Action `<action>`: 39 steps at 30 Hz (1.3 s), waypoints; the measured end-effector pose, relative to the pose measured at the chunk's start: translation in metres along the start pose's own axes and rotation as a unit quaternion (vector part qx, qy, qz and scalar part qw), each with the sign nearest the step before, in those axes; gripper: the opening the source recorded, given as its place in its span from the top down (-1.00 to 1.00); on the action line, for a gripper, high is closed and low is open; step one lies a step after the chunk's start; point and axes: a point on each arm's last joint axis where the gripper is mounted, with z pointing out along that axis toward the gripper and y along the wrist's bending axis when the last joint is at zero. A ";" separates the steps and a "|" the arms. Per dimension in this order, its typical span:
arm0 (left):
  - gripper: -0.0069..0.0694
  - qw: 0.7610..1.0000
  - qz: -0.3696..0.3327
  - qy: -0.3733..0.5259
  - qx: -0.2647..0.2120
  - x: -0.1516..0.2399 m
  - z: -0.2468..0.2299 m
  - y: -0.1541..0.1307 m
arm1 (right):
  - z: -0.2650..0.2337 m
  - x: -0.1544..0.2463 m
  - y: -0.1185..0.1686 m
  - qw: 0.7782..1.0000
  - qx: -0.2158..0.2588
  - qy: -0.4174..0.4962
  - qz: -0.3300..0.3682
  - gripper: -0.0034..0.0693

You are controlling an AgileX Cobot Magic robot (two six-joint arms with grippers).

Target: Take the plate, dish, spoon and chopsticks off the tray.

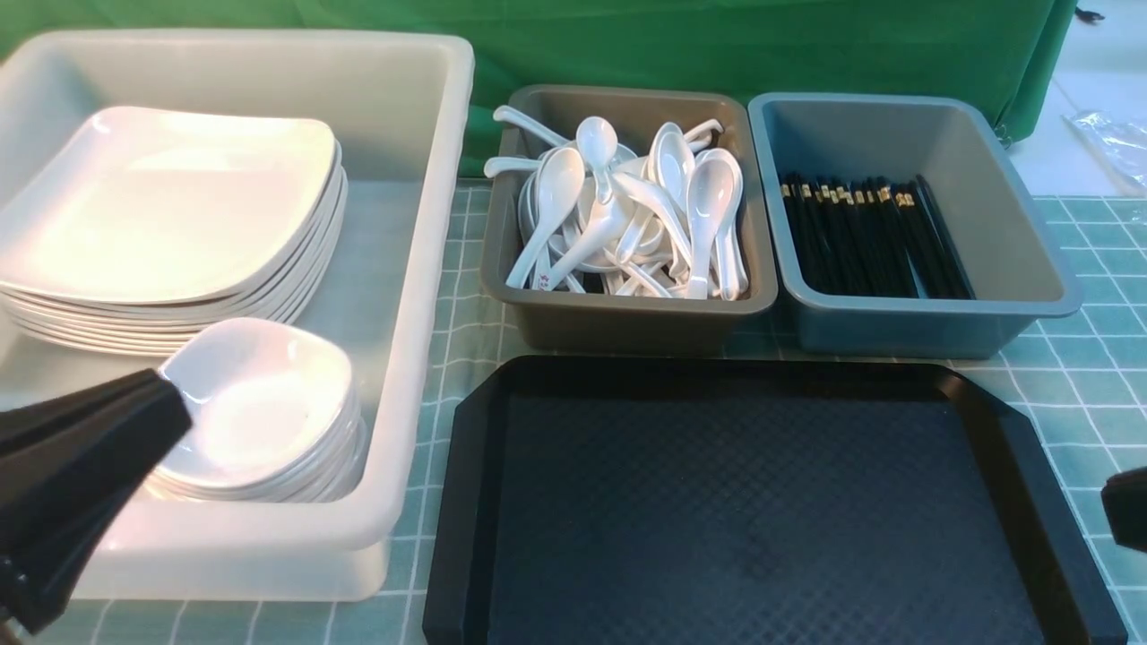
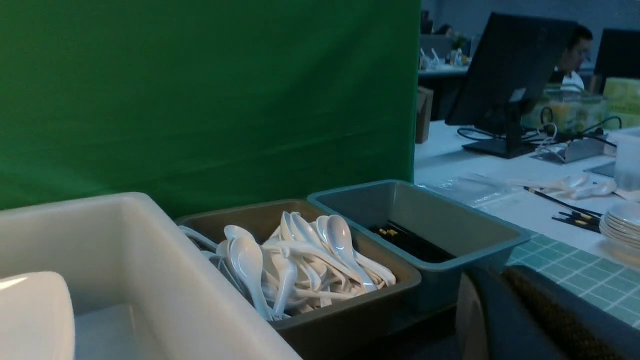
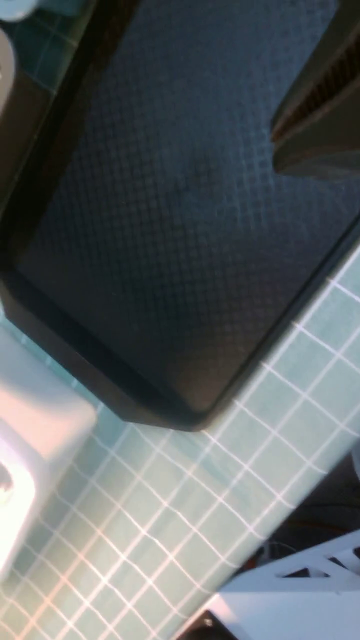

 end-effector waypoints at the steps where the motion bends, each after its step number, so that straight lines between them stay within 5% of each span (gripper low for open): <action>1: 0.79 1.000 0.000 0.000 0.000 0.002 0.000 0.000 | 0.000 0.000 0.000 1.000 0.000 0.000 0.004 0.82; 13: 0.79 0.998 0.000 0.061 0.007 0.025 0.000 -0.001 | 0.000 0.000 0.000 1.000 -0.001 -0.001 0.005 0.78; 21: 0.79 0.998 0.001 0.069 0.008 0.027 0.000 -0.001 | 0.003 0.002 0.020 0.996 -0.047 -0.031 -0.072 0.76; 25: 0.79 0.998 0.008 0.069 0.009 0.027 0.000 -0.001 | -0.006 0.012 0.012 0.993 0.004 -0.094 -0.071 0.78; 33: 0.78 0.998 0.010 0.069 0.009 0.027 0.000 -0.001 | 0.015 0.106 -0.017 0.957 0.205 -0.197 -0.062 0.85; 39: 0.78 0.998 0.010 0.069 0.009 0.027 0.000 -0.001 | 0.056 0.159 -0.031 0.942 0.246 -0.226 -0.023 0.85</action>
